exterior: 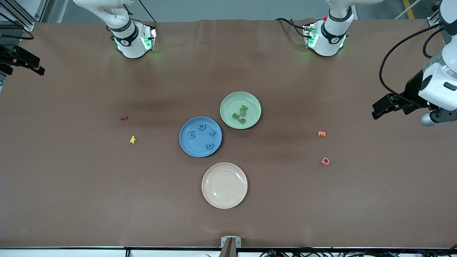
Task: Sort letters by color into matching plates
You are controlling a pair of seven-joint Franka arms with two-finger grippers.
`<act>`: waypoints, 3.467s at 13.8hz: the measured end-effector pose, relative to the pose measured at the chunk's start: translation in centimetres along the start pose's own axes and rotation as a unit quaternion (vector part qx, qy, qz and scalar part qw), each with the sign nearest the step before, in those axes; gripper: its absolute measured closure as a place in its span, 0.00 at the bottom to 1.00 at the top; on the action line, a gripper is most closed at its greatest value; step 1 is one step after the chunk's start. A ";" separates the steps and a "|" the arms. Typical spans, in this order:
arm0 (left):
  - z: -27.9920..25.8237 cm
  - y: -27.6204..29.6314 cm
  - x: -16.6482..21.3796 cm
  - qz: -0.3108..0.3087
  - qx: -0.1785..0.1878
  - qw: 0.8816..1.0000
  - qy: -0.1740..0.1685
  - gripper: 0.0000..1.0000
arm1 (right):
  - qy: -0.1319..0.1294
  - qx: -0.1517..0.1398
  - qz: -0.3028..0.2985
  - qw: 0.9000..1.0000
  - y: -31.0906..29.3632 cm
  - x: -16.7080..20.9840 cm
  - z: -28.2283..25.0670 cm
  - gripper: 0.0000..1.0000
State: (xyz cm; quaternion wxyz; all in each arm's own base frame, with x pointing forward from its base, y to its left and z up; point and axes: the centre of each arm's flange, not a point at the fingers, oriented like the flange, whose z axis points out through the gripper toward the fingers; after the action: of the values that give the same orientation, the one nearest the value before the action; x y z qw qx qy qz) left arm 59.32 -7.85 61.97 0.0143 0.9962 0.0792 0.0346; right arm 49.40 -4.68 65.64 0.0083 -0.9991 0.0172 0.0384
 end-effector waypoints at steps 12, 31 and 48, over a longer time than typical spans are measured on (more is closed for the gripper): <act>-0.2 -0.7 0.2 -0.006 0.000 1.000 0.002 0.00 | -0.007 0.012 0.000 1.000 -0.1 -0.5 -0.2 0.00; -0.2 -0.9 0.3 -0.008 0.000 1.000 0.002 0.00 | 0.016 0.014 -0.014 1.000 0.3 -0.6 -1.1 0.00; -0.1 -0.9 0.3 -0.008 0.000 1.000 0.002 0.00 | 0.013 0.008 -0.013 1.000 0.6 -0.9 -1.3 0.00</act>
State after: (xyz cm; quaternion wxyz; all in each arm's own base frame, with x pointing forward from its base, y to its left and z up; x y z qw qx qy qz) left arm 59.46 -6.90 62.09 0.0140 0.9954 0.0873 0.0361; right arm 48.61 -5.26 66.95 0.0162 -0.9996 0.0051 0.0247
